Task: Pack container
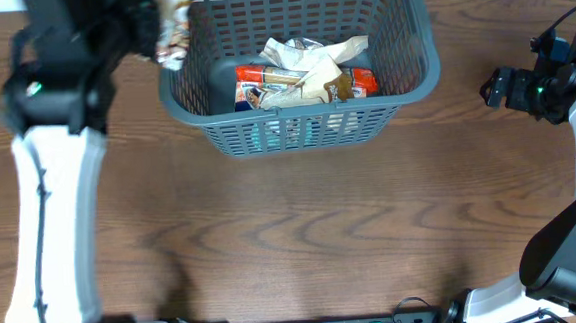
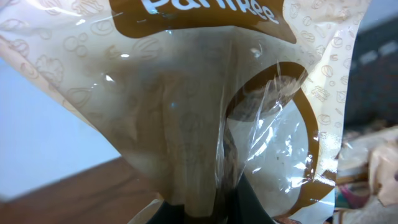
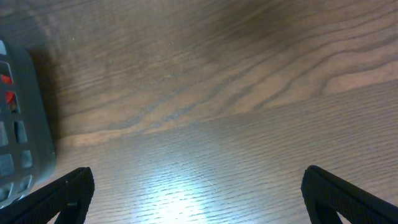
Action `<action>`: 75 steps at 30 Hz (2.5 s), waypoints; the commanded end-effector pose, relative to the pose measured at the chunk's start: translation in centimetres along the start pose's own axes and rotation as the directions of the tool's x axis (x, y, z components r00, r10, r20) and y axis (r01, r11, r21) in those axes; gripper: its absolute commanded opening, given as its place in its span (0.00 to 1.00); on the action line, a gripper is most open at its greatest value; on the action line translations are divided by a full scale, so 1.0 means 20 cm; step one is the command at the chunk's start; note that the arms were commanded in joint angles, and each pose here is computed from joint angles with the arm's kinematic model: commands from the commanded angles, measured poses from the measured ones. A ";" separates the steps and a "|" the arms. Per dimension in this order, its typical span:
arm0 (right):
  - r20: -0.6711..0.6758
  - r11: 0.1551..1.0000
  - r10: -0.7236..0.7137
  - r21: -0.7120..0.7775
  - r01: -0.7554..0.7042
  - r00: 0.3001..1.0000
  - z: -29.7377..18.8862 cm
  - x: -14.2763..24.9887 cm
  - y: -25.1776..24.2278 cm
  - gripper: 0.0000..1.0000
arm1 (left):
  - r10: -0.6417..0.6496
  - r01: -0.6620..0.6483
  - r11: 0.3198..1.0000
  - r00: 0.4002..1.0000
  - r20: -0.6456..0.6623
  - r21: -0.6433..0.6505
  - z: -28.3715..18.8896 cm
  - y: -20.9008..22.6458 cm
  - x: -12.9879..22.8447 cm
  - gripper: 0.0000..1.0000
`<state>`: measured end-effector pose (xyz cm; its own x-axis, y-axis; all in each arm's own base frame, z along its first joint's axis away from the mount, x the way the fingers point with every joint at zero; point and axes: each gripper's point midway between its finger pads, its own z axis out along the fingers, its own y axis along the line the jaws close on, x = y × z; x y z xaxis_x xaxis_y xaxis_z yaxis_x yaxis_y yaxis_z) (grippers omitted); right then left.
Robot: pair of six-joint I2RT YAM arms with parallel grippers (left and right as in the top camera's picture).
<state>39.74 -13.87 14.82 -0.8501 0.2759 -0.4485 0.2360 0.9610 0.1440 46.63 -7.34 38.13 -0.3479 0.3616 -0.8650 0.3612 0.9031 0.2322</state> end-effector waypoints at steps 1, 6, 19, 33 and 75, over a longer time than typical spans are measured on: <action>-0.001 1.000 -0.008 -0.013 0.008 1.000 0.00 0.00 0.04 0.99 | 0.147 -0.149 0.988 0.988 0.054 0.044 0.07 -0.13 -0.14 0.06; 0.000 1.000 -0.008 -0.013 0.008 1.000 0.00 0.00 0.04 0.99 | 0.267 -0.277 0.957 0.958 0.107 0.087 0.17 -0.28 -0.25 0.06; 0.008 1.000 -0.010 -0.012 0.010 1.000 0.00 -0.01 0.04 0.99 | 0.652 -0.696 0.685 0.717 0.248 0.214 0.23 -0.68 -0.20 0.06; 0.010 1.000 -0.011 -0.011 0.011 1.000 0.00 -0.01 0.04 0.99 | 0.596 -0.618 0.600 0.769 0.232 0.508 0.54 -0.95 0.18 0.06; 0.605 0.980 -0.189 0.159 0.115 0.773 -0.68 -0.85 0.06 0.99 | 0.011 -0.039 0.895 0.998 -0.065 -0.444 0.08 0.54 -0.04 0.99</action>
<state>48.72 -18.71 31.75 -0.4618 0.0480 -0.8857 0.2060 0.9770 -0.0545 54.14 -1.75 36.12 -0.4296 0.5043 -0.7491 0.1078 0.8522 0.5120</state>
